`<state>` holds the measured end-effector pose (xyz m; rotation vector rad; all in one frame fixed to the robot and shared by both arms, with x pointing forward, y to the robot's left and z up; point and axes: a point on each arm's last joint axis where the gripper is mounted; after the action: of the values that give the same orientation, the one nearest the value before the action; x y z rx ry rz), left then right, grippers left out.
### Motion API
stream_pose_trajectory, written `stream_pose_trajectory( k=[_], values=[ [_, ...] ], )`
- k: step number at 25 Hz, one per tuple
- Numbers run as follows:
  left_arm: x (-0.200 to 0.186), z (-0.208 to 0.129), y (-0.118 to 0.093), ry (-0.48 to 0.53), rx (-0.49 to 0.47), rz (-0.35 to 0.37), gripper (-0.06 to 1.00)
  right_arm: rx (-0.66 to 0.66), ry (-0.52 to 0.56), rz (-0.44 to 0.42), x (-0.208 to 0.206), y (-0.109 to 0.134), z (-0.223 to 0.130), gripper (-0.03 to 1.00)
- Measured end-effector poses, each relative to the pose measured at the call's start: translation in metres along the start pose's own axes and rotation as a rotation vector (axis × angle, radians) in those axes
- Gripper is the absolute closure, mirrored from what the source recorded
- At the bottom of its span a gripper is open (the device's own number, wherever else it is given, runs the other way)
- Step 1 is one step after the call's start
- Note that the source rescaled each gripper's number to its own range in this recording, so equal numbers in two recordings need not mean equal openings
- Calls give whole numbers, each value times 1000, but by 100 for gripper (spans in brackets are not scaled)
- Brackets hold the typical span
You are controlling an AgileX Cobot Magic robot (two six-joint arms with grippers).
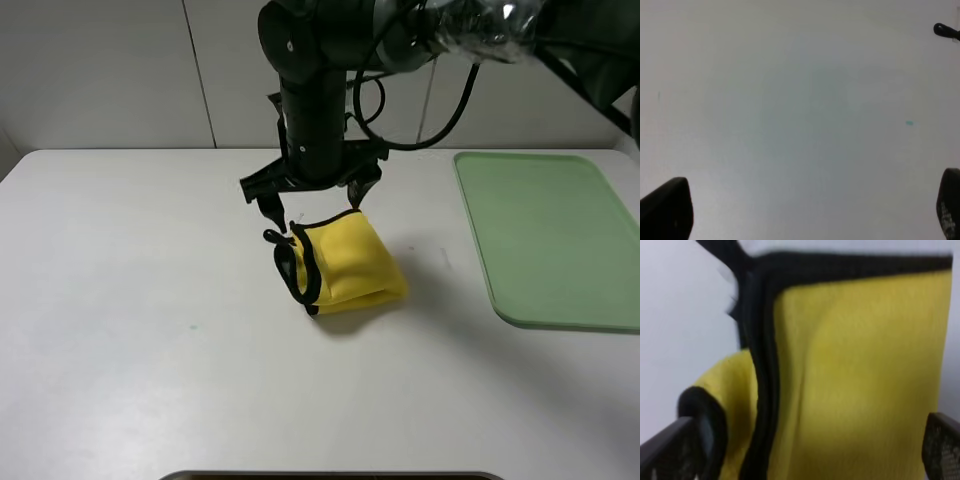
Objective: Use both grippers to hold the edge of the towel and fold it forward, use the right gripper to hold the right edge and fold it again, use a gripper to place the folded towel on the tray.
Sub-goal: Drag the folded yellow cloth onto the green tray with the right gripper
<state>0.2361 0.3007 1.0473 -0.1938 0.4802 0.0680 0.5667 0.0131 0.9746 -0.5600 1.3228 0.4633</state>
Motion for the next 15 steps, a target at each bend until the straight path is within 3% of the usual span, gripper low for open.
stream_pose_trajectory(
  k=[4,8,15],
  values=[
    [0,0,0,0,0,0,-6,-76,-67,8,-31,-3,8,-3],
    [0,0,0,0,0,0,-6,-132,-62,22,-31,-12,8,-3],
    [0,0,0,0,0,0,-6,-158,-35,62,-20,-61,6,-3]
  ],
)
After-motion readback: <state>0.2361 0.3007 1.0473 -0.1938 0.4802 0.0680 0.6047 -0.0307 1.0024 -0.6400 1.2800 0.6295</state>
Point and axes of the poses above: a point on each arm's last joint axis where the gripper is mounted, x pointing out along that axis toward the gripper, y along the wrist's bending axis when the last joint is at zero, z = x × y, and after that the axes turned 14 degrees about -x, right-handed
